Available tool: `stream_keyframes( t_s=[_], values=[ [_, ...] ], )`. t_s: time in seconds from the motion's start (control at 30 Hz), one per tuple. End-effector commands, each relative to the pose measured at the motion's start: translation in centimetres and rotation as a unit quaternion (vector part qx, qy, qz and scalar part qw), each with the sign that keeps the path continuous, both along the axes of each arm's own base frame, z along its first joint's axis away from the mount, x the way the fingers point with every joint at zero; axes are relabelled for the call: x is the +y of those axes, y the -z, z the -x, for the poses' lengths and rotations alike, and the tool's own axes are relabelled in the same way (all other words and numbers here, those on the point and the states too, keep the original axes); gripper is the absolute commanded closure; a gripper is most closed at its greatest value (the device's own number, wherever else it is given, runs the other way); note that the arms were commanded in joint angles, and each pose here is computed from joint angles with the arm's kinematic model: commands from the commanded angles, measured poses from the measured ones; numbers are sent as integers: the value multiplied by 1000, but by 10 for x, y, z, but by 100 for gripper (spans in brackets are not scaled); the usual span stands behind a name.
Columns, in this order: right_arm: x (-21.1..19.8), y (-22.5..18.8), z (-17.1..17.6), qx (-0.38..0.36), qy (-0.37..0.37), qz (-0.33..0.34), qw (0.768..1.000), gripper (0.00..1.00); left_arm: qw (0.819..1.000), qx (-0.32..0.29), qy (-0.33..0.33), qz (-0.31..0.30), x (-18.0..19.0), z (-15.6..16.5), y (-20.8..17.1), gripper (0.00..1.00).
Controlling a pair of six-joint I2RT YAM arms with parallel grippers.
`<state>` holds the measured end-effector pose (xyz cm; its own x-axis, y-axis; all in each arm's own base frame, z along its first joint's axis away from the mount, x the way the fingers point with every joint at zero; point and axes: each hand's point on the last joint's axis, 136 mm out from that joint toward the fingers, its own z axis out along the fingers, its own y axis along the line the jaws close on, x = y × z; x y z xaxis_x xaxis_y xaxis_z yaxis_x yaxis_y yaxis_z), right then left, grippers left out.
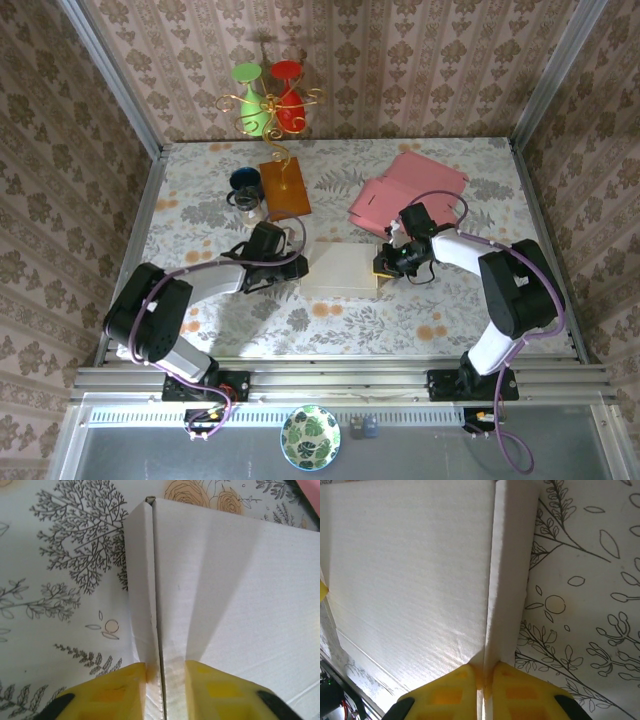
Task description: Fold the paper box
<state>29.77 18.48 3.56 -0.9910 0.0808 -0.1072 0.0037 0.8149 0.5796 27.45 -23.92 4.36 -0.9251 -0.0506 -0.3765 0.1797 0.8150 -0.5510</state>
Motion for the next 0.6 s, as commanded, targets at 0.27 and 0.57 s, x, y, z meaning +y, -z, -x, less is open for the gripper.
stream_keyframes(
  t_s=[0.27, 0.57],
  values=[
    [-2, -2, 7, 0, -2, 5, 1000, 83, 999, 23, 14, 44, 5, 12, 1, 80],
    [-7, -11, 5, -12, -4, -9, 1000, 69, 999, 30, 14, 39, 6, 14, 12, 81]
  ],
)
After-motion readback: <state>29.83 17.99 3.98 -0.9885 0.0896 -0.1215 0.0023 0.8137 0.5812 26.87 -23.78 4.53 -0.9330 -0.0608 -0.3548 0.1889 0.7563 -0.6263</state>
